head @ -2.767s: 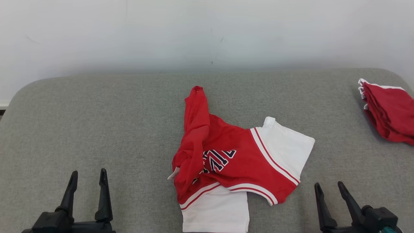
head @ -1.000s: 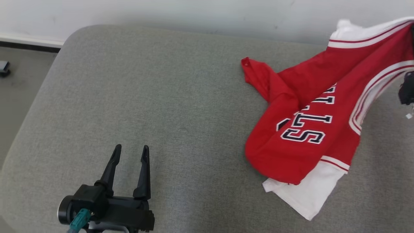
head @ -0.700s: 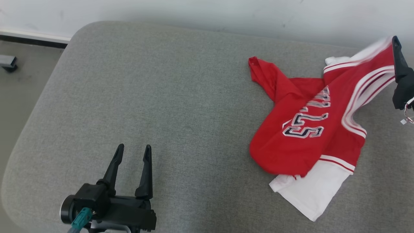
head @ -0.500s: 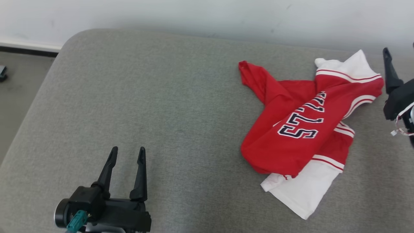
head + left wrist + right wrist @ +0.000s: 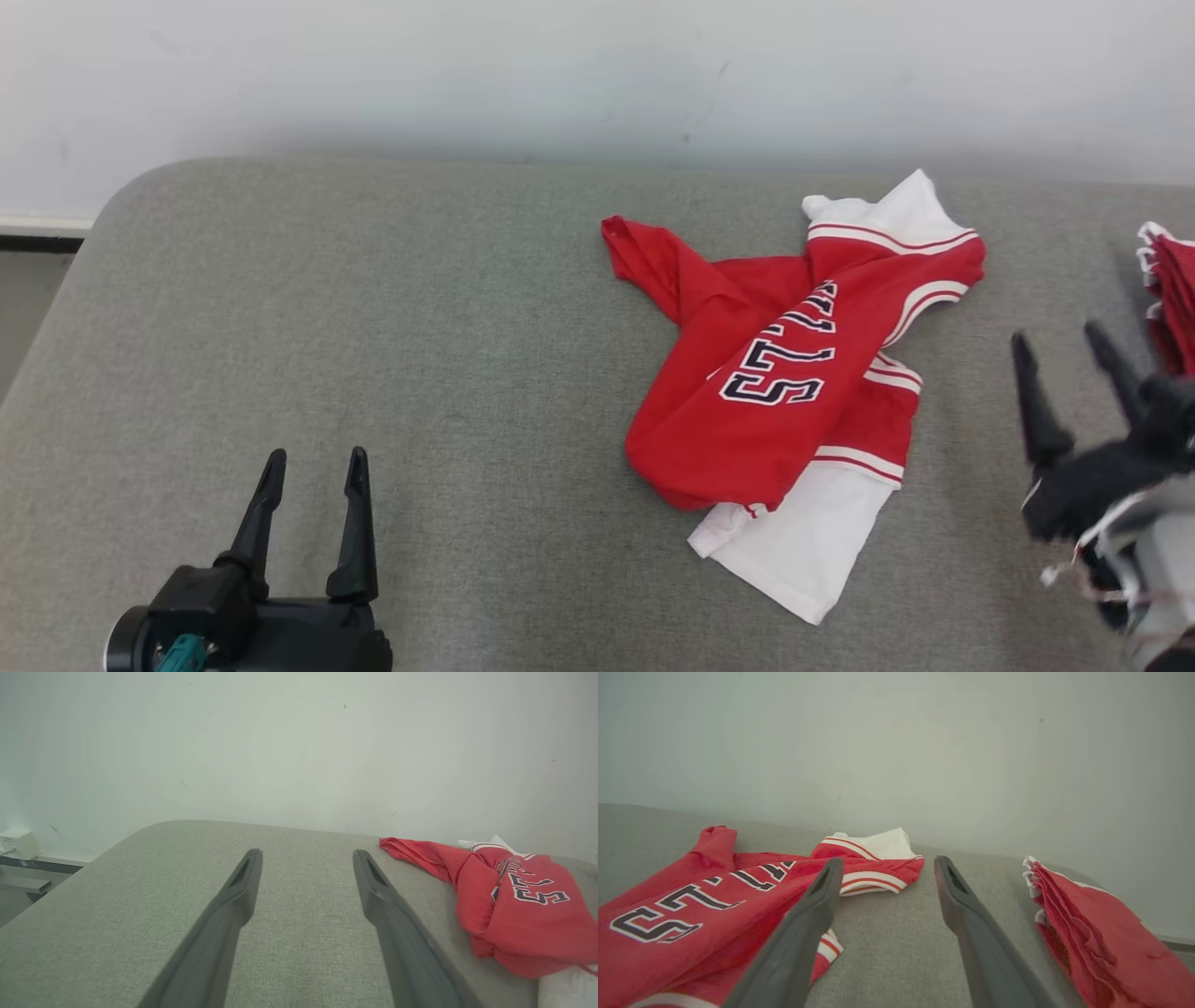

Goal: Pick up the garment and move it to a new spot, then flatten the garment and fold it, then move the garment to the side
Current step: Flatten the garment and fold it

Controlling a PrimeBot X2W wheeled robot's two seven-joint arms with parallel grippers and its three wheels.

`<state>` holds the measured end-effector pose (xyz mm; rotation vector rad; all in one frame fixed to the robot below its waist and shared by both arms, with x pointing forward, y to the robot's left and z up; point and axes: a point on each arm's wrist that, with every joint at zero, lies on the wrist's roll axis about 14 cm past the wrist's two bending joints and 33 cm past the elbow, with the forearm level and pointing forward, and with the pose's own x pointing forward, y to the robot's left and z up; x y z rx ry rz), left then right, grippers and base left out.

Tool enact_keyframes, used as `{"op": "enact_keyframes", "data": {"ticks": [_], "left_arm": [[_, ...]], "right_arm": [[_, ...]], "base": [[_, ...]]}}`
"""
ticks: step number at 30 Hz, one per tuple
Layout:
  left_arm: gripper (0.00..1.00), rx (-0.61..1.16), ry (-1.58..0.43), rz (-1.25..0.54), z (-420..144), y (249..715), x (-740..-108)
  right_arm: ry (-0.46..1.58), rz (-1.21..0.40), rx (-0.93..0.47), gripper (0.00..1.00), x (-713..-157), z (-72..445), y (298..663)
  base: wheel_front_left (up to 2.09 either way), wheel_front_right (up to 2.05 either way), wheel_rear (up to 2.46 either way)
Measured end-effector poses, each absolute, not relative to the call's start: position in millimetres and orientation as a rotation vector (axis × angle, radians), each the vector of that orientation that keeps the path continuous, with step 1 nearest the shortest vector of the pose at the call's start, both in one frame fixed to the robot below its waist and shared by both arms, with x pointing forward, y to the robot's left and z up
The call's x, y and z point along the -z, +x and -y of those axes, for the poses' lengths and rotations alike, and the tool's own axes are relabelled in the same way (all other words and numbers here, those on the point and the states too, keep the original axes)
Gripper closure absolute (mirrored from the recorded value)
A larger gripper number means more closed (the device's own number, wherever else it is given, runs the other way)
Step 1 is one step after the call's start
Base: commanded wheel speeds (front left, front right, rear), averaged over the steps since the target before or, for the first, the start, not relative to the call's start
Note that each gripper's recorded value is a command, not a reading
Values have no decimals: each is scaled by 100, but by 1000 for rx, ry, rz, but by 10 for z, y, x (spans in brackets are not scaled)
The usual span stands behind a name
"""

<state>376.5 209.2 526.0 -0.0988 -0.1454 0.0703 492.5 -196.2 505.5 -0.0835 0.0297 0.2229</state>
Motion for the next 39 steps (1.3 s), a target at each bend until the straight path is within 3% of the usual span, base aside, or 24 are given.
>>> {"op": "enact_keyframes", "data": {"ticks": [6, 12, 30, 31, 32, 33, 34, 39], "left_arm": [[0, -58, -96, 160, -2074, 3777, -5305], [0, -55, -95, 155, -2063, 3770, -5292], [0, -79, -104, 132, -2088, 3752, -5226], [0, -82, -103, 132, -2097, 3748, -5224], [0, -85, -103, 132, -2105, 3745, -5223], [0, -87, -104, 131, -2111, 3741, -5222], [0, -88, -104, 131, -2115, 3739, -5221], [0, -91, -106, 132, -2115, 3749, -5225]], "right_arm": [[-6, -120, -248, 0, -4623, 1759, 4465], [32, -170, -283, 0, -4411, 1525, 4299], [30, -373, -333, 0, -3805, 1169, 4347], [34, -378, -335, 6, -3793, 1149, 4353], [40, -381, -335, 56, -3785, 1129, 4357], [43, -382, -336, 94, -3783, 1116, 4364], [47, -383, -336, 100, -3784, 1103, 4372], [63, -371, -336, 100, -3835, 1073, 4389]], "base": [[0, 0, 0], [0, 0, 0], [0, 0, 0], [0, 0, 0], [0, 0, 0], [0, 0, 0], [0, 0, 0], [0, 0, 0]]}}
